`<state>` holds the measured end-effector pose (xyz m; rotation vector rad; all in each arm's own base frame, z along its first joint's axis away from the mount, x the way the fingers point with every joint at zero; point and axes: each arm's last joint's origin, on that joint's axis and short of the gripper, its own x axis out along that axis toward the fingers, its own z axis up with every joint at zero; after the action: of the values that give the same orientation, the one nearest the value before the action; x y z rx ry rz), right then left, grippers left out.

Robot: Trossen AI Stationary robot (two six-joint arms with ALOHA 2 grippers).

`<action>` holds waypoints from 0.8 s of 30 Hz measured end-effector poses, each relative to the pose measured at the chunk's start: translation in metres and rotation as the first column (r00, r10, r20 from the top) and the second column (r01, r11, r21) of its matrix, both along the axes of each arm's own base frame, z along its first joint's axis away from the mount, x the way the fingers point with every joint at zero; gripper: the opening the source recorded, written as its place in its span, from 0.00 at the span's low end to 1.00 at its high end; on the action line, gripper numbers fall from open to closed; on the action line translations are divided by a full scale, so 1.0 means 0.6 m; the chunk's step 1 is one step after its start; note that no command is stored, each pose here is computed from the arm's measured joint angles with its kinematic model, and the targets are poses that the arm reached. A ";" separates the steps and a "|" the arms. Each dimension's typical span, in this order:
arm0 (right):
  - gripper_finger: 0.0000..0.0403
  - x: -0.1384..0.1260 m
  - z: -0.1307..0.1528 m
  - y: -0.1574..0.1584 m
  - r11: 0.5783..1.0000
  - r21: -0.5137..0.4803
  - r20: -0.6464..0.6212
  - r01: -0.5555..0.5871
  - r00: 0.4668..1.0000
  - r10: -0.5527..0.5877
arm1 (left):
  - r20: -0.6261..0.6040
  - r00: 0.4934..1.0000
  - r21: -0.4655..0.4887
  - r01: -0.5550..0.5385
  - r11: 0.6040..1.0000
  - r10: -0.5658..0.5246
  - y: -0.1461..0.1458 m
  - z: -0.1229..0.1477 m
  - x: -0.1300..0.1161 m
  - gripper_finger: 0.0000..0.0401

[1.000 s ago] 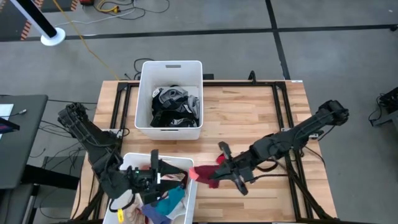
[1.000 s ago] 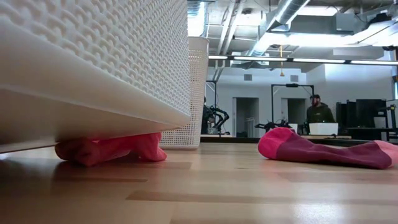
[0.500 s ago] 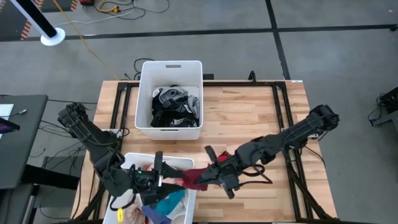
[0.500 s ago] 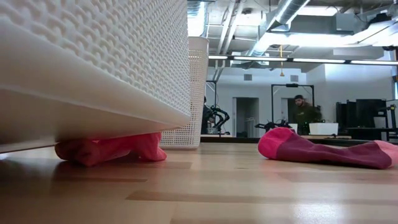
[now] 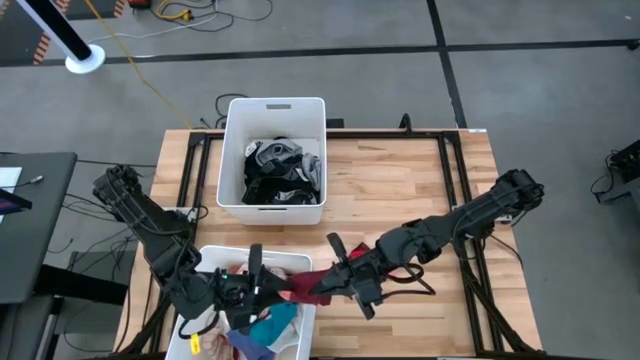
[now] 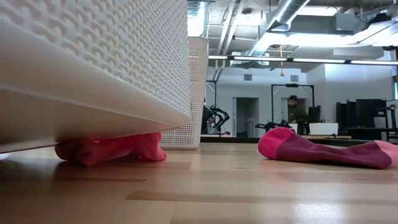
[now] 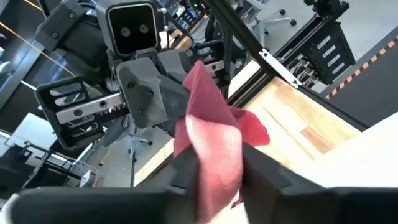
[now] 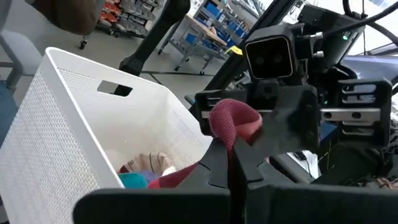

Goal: Sort clothes
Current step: Put the red sock into the bottom white laundry bin

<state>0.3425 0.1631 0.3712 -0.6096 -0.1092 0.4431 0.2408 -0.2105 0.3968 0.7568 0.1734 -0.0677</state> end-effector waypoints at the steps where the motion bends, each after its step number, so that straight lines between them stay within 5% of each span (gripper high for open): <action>1: 0.01 0.001 0.000 -0.001 1.000 0.003 -0.003 0.002 1.000 -0.002 | -0.001 1.000 0.008 0.001 1.000 -0.001 0.000 0.000 0.000 0.14; 4: 0.01 0.001 -0.002 -0.003 1.000 0.004 -0.016 0.006 1.000 -0.006 | 0.000 1.000 0.037 0.012 0.999 -0.012 -0.002 0.000 -0.002 0.03; 12: 0.05 0.006 -0.015 -0.016 0.997 0.014 -0.110 0.081 0.991 -0.079 | 0.045 0.998 0.134 -0.057 0.989 0.051 -0.017 0.006 -0.020 0.01; 24: 0.52 -0.005 -0.038 -0.021 0.949 -0.025 -0.267 0.315 0.912 -0.310 | 0.153 0.969 0.258 -0.229 0.938 0.195 -0.068 0.047 -0.107 0.01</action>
<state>0.3395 0.1503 0.3487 -0.5319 0.2417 0.2084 0.1766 -0.2514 0.4250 1.0119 0.1453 0.2140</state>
